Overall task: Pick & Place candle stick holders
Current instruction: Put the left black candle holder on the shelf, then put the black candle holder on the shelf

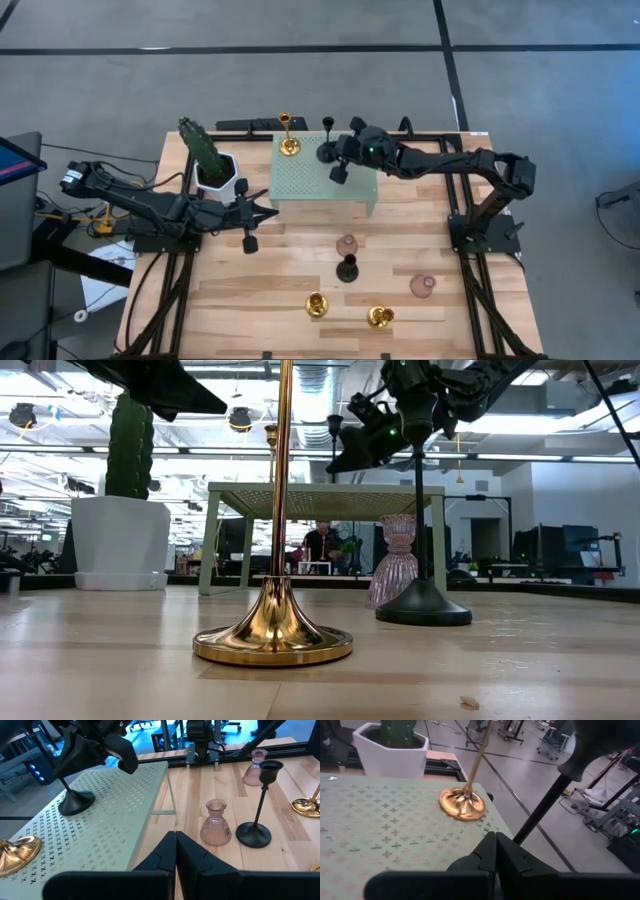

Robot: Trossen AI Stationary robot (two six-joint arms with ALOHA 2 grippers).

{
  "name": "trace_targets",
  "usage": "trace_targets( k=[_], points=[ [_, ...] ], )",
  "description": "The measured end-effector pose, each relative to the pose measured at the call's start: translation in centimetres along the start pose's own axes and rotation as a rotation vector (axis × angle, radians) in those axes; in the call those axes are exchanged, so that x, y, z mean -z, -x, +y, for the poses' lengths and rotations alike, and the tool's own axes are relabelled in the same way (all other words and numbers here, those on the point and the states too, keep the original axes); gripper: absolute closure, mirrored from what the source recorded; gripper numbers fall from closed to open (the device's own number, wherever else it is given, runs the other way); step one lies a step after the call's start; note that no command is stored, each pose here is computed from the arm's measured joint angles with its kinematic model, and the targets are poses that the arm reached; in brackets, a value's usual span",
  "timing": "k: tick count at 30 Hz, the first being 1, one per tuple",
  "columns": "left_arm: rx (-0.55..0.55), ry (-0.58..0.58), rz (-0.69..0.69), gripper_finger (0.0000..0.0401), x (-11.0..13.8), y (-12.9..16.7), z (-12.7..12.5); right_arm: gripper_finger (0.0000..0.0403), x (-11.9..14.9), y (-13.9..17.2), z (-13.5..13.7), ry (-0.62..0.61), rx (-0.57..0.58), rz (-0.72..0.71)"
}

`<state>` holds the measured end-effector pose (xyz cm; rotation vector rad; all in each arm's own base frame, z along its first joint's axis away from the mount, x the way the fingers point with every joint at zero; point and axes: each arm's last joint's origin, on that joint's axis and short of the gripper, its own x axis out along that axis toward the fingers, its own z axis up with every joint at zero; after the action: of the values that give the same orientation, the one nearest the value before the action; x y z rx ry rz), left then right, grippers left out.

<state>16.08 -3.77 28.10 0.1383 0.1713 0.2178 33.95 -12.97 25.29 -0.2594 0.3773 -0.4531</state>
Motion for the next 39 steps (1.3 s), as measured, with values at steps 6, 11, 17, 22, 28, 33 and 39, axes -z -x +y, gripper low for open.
trace_targets(
  k=[6,11,17,22,28,33,39],
  points=[
    [0.000,0.000,0.000,0.0398,0.0,0.0,0.0,0.0403,0.1,-0.1,-0.5,-0.006,-0.017,-0.011],
    [0.000,0.000,0.000,0.0396,0.0,0.0,0.0,0.0403,-0.1,-0.1,-0.5,0.004,-0.027,-0.032],
    [0.000,0.000,0.000,0.0396,0.0,0.0,0.0,0.0403,0.1,0.0,0.4,0.014,-0.099,-0.009],
    [0.000,0.000,0.000,0.0397,0.0,0.0,0.0,0.0403,1.0,0.4,2.0,0.046,-0.136,0.124],
    [0.000,0.000,0.000,0.0396,0.0,0.0,0.0,0.0403,1.3,0.7,2.9,0.095,-0.053,0.208],
    [0.000,-0.001,0.001,0.0398,0.0,0.0,0.0,0.0403,0.8,1.6,3.7,0.113,-0.082,0.214],
    [0.001,-0.010,0.004,0.0396,0.0,0.0,0.0,0.0403,-1.1,5.0,4.8,0.159,-0.056,0.225]
  ],
)
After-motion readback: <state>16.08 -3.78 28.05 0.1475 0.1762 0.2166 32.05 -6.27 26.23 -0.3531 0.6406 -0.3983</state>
